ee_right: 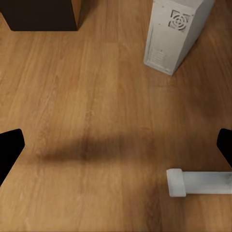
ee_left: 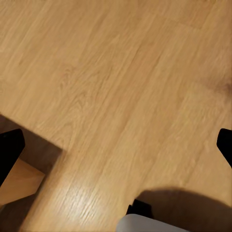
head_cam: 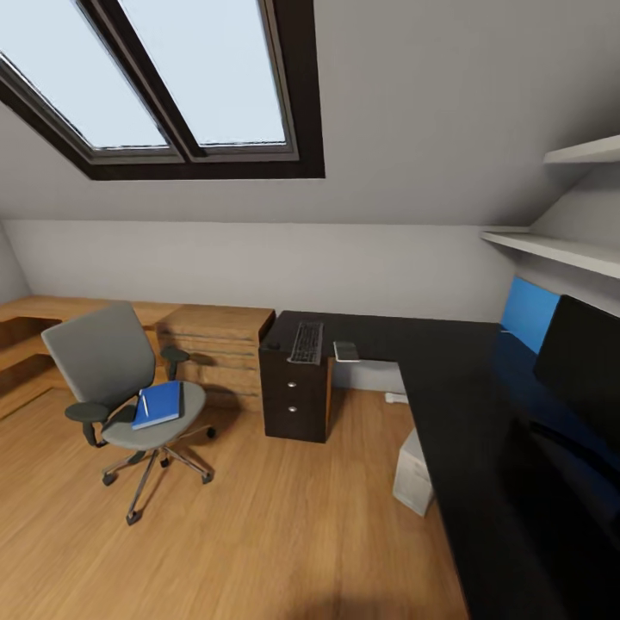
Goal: In the bedroom, organize the workspace by keeping the computer under the desk, ensuring the monitor is on the desk, placing the keyboard on the desk next to the monitor, placing the mouse on the desk next to the keyboard, moving the folder from the swivel chair onto the desk next to the mouse, stacking the notebook on top of the folder with the pen on top of the notebook, and positioning the swivel chair next to the desk.
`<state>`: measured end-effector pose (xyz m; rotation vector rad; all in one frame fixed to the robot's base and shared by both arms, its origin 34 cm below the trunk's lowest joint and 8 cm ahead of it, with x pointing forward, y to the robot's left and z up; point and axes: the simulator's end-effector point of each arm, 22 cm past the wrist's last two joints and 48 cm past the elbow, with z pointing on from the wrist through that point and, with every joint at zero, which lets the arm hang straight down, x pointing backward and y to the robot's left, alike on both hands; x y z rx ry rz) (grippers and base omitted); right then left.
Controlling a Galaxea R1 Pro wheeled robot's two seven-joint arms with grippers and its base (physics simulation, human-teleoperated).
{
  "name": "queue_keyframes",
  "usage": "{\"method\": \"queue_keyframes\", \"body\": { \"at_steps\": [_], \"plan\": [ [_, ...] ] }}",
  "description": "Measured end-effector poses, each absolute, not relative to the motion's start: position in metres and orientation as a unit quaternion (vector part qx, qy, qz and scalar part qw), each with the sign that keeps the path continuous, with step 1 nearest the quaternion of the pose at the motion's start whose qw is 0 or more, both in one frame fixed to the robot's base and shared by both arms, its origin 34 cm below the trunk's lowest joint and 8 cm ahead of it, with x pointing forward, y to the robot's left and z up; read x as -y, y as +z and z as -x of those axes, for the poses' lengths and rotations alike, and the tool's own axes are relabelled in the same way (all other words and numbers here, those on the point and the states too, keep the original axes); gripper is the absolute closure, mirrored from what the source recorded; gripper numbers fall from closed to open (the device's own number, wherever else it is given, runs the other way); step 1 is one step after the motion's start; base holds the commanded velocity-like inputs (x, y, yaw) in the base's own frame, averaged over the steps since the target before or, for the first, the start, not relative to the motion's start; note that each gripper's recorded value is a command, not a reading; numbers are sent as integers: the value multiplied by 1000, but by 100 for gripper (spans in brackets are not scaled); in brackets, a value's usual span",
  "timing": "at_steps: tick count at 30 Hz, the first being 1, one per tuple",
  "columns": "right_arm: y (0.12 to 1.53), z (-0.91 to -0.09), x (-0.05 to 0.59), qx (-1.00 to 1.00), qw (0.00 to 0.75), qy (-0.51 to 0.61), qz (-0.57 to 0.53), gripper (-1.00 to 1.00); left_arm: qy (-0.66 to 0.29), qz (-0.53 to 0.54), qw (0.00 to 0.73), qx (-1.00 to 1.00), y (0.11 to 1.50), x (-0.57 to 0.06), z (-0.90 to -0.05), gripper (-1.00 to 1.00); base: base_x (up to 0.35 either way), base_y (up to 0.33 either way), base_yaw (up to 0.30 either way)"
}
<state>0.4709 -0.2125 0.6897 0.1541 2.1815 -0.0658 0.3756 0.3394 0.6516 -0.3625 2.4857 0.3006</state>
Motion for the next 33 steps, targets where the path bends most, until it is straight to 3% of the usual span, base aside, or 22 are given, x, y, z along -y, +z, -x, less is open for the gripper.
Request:
{"method": "queue_keyframes", "body": {
  "at_steps": [19, 33],
  "plan": [
    [691, -471, 213, -885, 460, -27, -65, -100, 113, 137, 301, -937, 652, -340, -376, -100, 227, 174, 0],
    [692, -472, 213, -884, 462, -27, -65, -100, 114, 137, 302, -937, 652, -341, -376, -100, 260, 206, -129]
  ]
}}
